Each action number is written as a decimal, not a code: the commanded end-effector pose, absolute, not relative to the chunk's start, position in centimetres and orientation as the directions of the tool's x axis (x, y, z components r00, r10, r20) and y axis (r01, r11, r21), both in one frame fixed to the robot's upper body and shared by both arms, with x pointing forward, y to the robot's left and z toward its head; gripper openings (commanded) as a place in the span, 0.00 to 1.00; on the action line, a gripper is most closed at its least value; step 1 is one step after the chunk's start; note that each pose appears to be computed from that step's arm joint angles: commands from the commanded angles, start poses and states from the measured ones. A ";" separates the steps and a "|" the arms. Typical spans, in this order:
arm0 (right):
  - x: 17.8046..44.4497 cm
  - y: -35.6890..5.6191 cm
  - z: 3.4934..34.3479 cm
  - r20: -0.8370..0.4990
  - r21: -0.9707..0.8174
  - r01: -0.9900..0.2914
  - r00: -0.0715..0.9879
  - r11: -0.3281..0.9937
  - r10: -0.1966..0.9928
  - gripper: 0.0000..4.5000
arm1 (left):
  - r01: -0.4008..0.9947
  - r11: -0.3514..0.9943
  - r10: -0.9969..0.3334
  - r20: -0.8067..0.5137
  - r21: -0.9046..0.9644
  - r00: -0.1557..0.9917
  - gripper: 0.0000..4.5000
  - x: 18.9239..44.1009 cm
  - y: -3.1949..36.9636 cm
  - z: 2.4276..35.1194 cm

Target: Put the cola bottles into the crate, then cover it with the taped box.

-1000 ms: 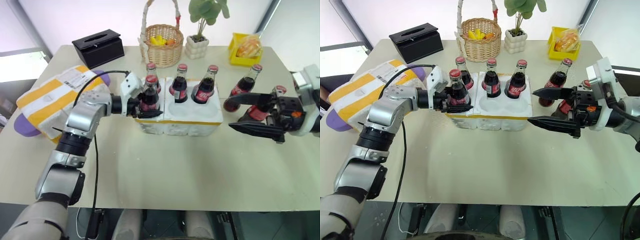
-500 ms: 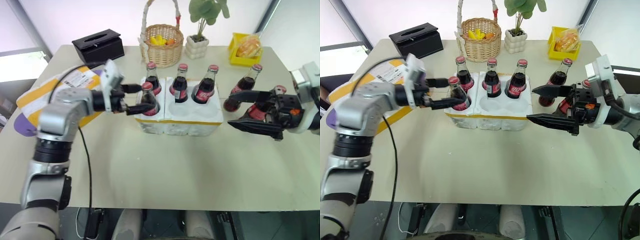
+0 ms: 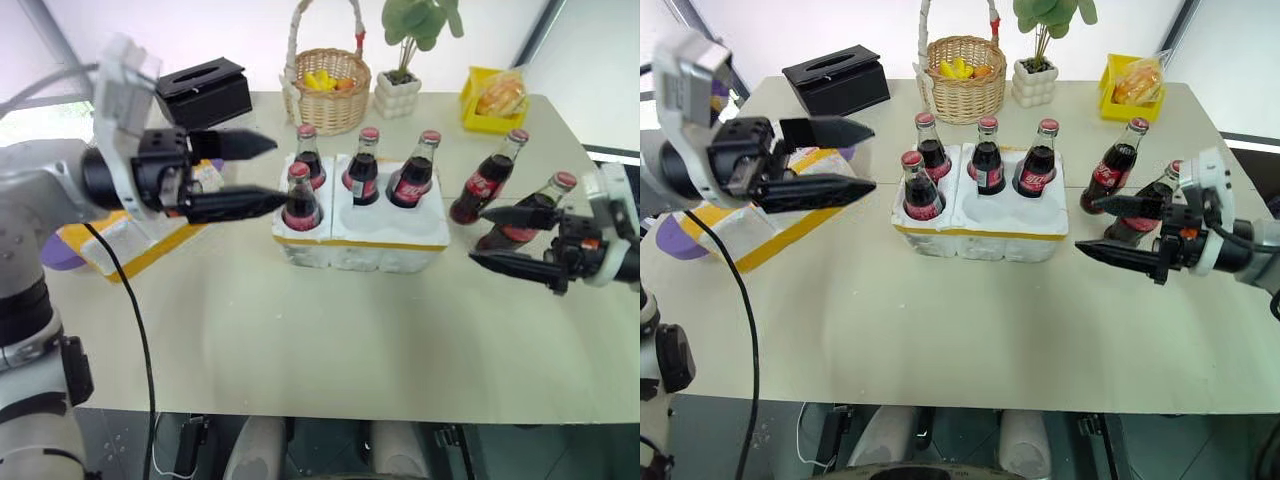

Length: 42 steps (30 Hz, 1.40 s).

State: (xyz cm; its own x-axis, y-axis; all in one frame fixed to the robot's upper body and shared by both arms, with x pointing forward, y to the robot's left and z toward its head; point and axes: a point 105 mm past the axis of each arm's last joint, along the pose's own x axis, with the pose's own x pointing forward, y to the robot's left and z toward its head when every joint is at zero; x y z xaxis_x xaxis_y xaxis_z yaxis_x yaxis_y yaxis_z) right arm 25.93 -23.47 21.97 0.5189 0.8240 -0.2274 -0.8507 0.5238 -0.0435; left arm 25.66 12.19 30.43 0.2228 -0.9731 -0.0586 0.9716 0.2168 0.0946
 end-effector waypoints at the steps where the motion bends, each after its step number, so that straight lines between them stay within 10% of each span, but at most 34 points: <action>1: 25.3 -25.4 22.2 -0.254 -0.119 -0.795 0.604 0.595 0.756 1.00 | 0.970 0.210 -0.973 -0.072 0.120 0.220 0.99 25.8 11.6 29.9; 20: 28.2 -31.9 18.1 -0.104 -0.010 -0.319 0.943 0.948 0.316 1.00 | 0.969 0.191 -0.979 -0.048 0.156 0.200 0.99 27.6 9.8 28.5; 42: 33.2 -30.7 17.2 -0.037 0.097 -0.298 0.952 0.950 0.302 1.00 | 0.972 0.176 -0.980 -0.061 0.154 0.187 0.99 26.9 9.2 28.2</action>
State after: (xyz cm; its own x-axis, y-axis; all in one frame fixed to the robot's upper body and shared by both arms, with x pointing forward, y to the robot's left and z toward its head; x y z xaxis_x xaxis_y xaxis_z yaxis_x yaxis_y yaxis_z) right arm 32.92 -30.67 16.26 0.9490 0.3068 -0.0729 -0.2971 0.9473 0.1196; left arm 27.57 9.39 27.70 0.2002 -0.9776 -0.0651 0.9736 0.1911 0.1245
